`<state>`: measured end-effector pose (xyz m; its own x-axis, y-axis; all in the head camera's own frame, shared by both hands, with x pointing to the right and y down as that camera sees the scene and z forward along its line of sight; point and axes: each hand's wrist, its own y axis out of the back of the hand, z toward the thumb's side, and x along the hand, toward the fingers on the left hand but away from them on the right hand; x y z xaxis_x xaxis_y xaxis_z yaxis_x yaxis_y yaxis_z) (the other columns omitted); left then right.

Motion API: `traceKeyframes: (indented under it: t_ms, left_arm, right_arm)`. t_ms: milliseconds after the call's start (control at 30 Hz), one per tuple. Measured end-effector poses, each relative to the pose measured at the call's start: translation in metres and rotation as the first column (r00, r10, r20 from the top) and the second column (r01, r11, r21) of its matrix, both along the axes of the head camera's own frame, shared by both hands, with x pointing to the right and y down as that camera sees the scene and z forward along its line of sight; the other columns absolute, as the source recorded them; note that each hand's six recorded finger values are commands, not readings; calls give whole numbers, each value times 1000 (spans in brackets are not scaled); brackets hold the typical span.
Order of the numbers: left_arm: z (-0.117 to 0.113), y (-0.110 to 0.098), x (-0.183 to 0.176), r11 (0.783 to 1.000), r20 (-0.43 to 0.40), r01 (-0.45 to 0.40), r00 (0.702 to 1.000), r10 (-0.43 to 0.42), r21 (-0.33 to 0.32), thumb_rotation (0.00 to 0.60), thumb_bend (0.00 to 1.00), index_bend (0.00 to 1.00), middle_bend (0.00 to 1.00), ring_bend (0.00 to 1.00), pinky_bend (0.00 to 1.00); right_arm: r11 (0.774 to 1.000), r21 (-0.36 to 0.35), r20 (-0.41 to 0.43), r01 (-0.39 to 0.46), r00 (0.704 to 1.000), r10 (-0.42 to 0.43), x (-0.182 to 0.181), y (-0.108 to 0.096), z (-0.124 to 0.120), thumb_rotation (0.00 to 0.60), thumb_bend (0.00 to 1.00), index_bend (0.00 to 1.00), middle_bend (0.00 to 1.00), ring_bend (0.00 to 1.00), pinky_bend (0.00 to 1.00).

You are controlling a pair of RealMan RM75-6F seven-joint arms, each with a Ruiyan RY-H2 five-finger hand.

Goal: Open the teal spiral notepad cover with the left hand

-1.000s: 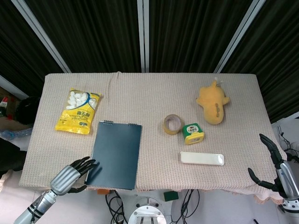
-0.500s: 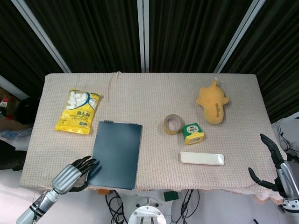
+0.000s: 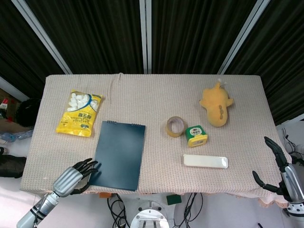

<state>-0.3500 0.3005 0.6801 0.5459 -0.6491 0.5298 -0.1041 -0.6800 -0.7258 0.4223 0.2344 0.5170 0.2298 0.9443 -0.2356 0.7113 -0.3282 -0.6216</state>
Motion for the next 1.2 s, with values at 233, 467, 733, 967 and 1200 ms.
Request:
traceKeyframes:
  t_ms: [233,467,733,967,1200]
  left_arm:
    - [3,-2,0,1000,2,15,1000,-15,-6,600,362,385,135,72,232]
    - [6,-5,1,999,8,35,999,-35,-3,600,375,451,148,72,232]
    - [8,-8,4,999,7,44,999,-44,18,600,385,571,189,77,239]
    - [6,-15,7,997,-12,60,998,-59,53,600,402,696,233,105,275]
    - [0,-20,9,995,-43,71,997,-68,65,600,403,747,254,115,286]
  right_arm:
    - [1000,-3,0,2,1000,-2,-1,-1,1,600,345,0,0,0,0]
    - [1000,-2,0,4,1000,-4,-1,-1,0,600,345,0,0,0,0]
    - [1000,0,1,2,1000,-2,0,-1,-1,600,345,0,0,0,0]
    - [1000,-1,0,0,1000,0,1,-1,0,600,345,0,0,0,0]
    - [1000,-3,-1,-5,1000,5,4,0,1,600,345,0,0,0,0]
